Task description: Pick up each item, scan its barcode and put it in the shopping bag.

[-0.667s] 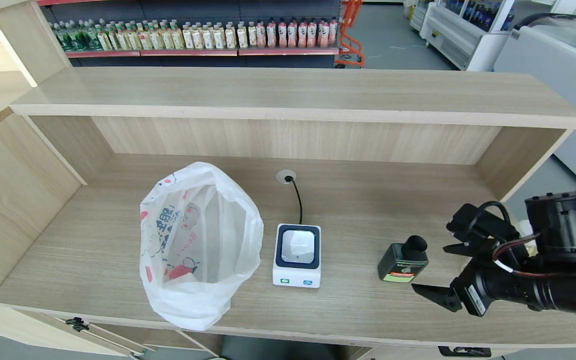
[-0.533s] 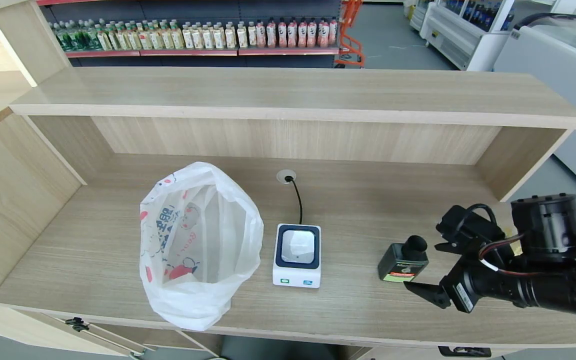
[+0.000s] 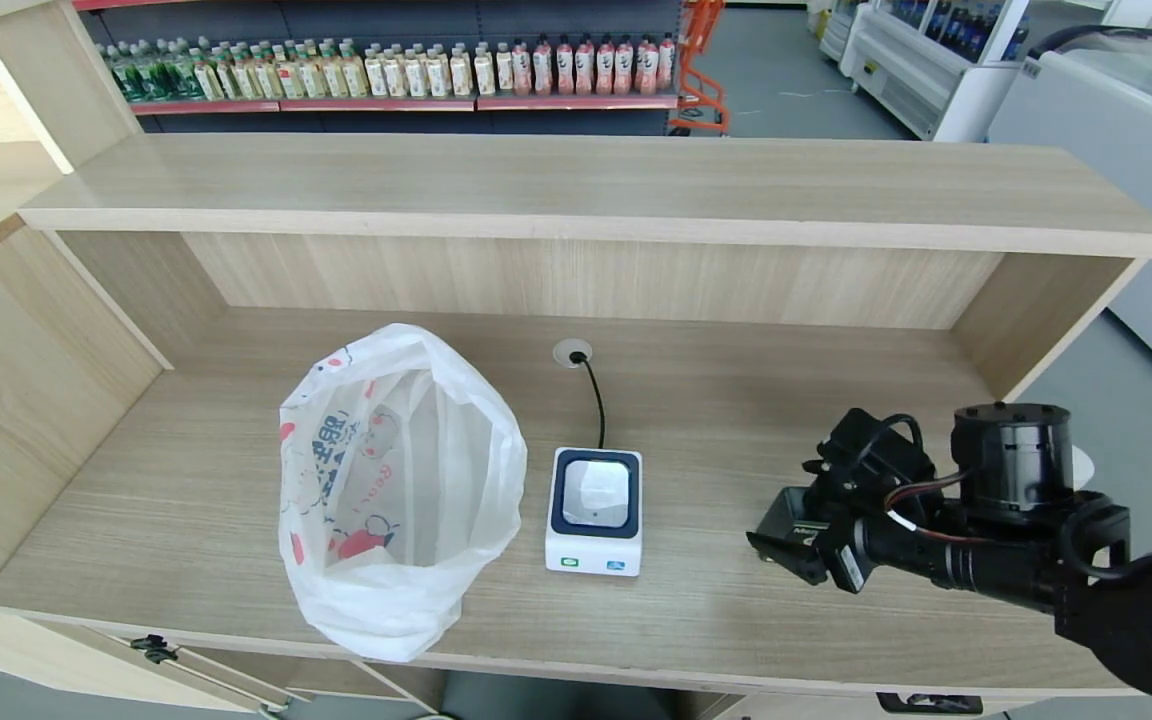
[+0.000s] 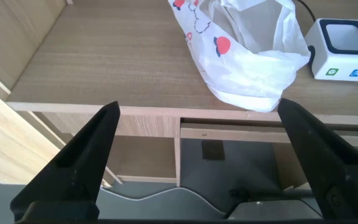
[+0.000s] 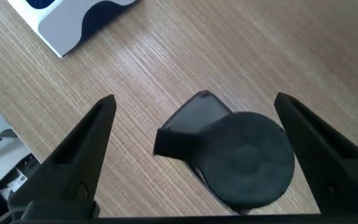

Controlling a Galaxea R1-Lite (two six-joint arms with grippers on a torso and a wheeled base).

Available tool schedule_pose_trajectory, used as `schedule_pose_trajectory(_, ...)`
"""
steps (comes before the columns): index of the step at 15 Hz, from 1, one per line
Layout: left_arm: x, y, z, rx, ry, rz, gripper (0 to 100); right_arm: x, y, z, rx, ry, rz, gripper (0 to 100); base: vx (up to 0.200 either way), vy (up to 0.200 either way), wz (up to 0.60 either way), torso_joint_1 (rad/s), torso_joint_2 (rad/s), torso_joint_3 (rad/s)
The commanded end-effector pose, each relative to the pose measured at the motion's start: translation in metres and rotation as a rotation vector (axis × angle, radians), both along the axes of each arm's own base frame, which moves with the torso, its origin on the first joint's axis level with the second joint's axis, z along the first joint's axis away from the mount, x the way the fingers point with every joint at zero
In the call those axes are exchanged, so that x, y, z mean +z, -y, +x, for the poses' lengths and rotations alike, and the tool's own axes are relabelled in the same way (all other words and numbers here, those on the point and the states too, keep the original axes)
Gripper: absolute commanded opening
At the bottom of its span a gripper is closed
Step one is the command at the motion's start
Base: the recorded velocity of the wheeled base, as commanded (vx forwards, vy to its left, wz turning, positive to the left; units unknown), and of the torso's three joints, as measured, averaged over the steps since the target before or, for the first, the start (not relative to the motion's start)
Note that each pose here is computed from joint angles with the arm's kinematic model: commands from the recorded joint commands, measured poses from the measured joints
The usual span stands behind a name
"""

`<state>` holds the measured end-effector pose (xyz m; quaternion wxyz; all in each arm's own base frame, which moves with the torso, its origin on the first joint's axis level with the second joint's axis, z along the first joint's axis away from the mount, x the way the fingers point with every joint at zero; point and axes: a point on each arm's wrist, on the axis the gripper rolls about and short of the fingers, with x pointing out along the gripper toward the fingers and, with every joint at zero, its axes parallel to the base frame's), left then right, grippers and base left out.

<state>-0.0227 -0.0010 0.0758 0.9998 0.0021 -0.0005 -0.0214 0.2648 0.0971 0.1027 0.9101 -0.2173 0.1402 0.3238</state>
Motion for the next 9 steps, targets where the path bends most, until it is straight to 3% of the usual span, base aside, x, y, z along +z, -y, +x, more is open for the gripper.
schedule_pose_trajectory(1, 0.000, 0.000, 0.000, 0.000, 0.001, 0.000, 100, -0.022, -0.008, 0.006, 0.026, -0.058, -0.021, 100, 0.000, 0.000, 0.00, 0.000, 0.00, 0.000)
schedule_pose_trajectory(4, 0.000, 0.000, 0.000, 0.000, 0.001, 0.000, 100, -0.032, -0.015, 0.010, 0.044, -0.063, -0.025, 100, 0.000, 0.000, 0.00, 0.000, 0.00, 0.000)
schedule_pose_trajectory(5, 0.000, 0.000, 0.000, -0.002, 0.001, 0.000, 100, -0.033, -0.016, 0.012, 0.043, -0.054, -0.020, 0, 0.000, 0.000, 0.00, 0.000, 0.00, 0.000)
schedule_pose_trajectory(9, 0.000, 0.000, 0.000, -0.002, 0.001, 0.000, 100, -0.019, -0.015, 0.012, 0.039, -0.009, 0.002, 0, 0.000, 0.000, 0.00, 0.000, 0.00, 0.000)
